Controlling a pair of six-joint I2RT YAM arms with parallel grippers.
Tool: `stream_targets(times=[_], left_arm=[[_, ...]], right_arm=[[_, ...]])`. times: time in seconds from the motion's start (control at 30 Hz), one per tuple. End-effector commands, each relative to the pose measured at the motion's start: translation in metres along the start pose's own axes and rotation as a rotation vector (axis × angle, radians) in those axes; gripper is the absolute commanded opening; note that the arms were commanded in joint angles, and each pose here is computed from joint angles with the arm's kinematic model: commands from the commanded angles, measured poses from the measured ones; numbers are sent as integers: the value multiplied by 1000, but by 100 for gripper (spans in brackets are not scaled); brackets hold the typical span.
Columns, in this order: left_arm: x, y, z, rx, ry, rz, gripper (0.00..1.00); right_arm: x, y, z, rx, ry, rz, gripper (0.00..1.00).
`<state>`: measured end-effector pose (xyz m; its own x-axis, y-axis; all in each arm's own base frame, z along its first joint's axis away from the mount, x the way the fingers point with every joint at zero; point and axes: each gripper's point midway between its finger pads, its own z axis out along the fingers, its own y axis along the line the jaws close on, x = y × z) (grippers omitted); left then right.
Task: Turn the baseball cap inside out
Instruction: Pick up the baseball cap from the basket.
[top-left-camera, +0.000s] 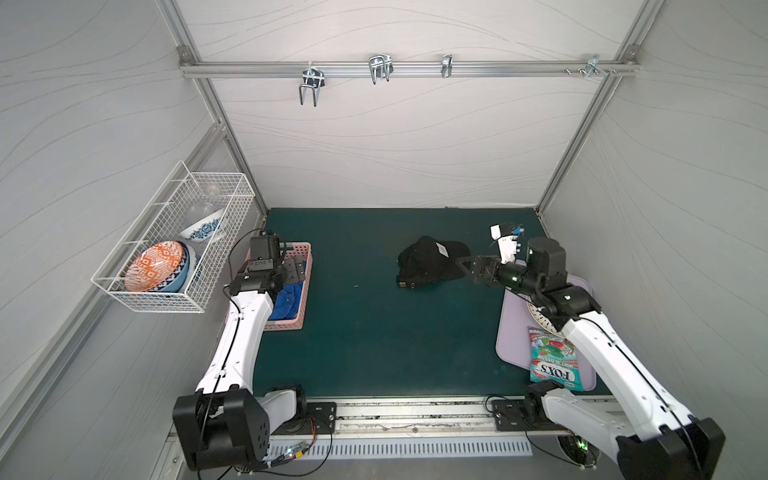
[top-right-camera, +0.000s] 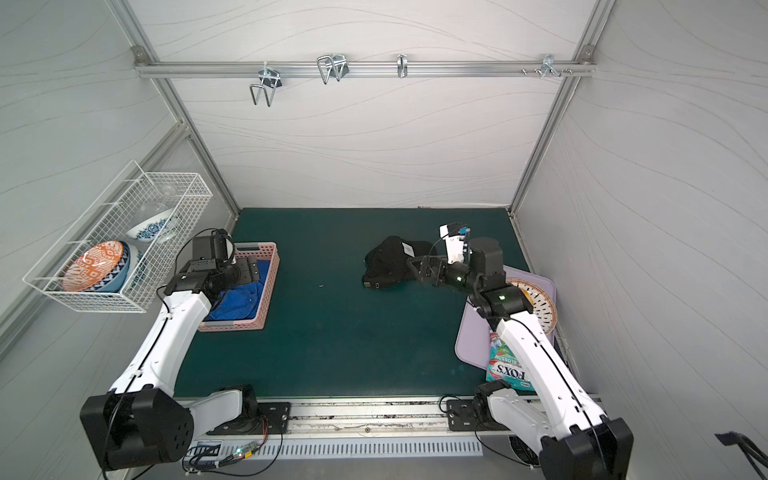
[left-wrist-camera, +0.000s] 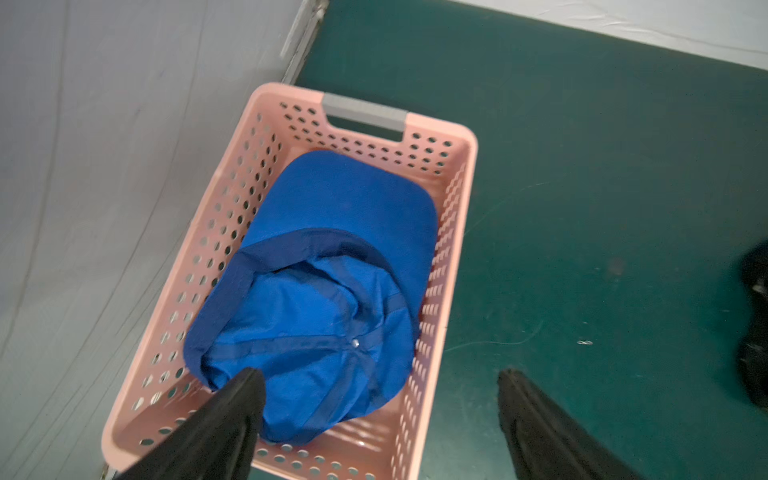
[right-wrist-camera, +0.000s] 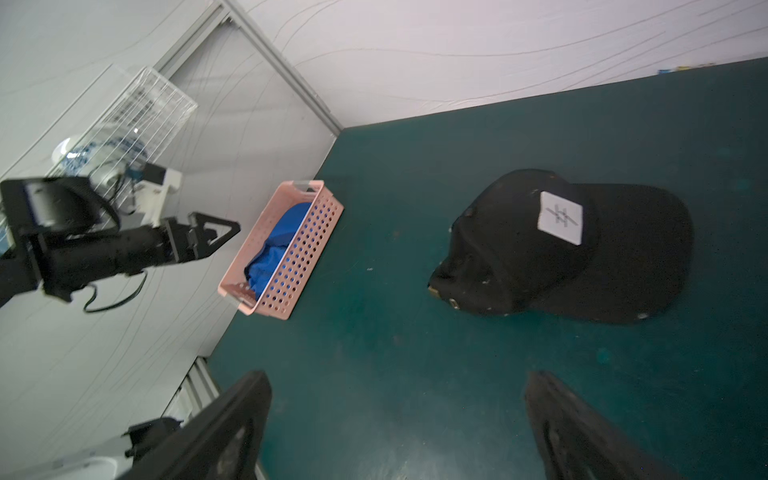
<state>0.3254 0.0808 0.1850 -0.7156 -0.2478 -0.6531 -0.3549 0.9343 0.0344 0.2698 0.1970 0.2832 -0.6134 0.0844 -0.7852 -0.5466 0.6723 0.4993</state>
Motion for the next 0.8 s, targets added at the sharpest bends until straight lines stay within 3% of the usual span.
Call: stream_targets(times=[0.0, 0.2, 0.43, 0.6, 0.67, 0.77], left_arm=[[2, 20, 19, -61, 55, -54, 84], [7, 13, 63, -49, 159, -76, 59], [36, -4, 112, 11, 309, -54, 61], [43, -9, 135, 34, 348, -33, 64], [50, -10, 144, 30, 384, -20, 54], [57, -8, 153, 18, 417, -11, 31]], right_arm=[[18, 6, 2, 29, 28, -16, 99], [37, 19, 17, -27, 103, -21, 99], [40, 28, 20, -54, 115, -39, 99], [41, 28, 19, -56, 116, -35, 99], [41, 28, 19, -52, 118, -33, 99], [40, 28, 18, -47, 113, -36, 99]])
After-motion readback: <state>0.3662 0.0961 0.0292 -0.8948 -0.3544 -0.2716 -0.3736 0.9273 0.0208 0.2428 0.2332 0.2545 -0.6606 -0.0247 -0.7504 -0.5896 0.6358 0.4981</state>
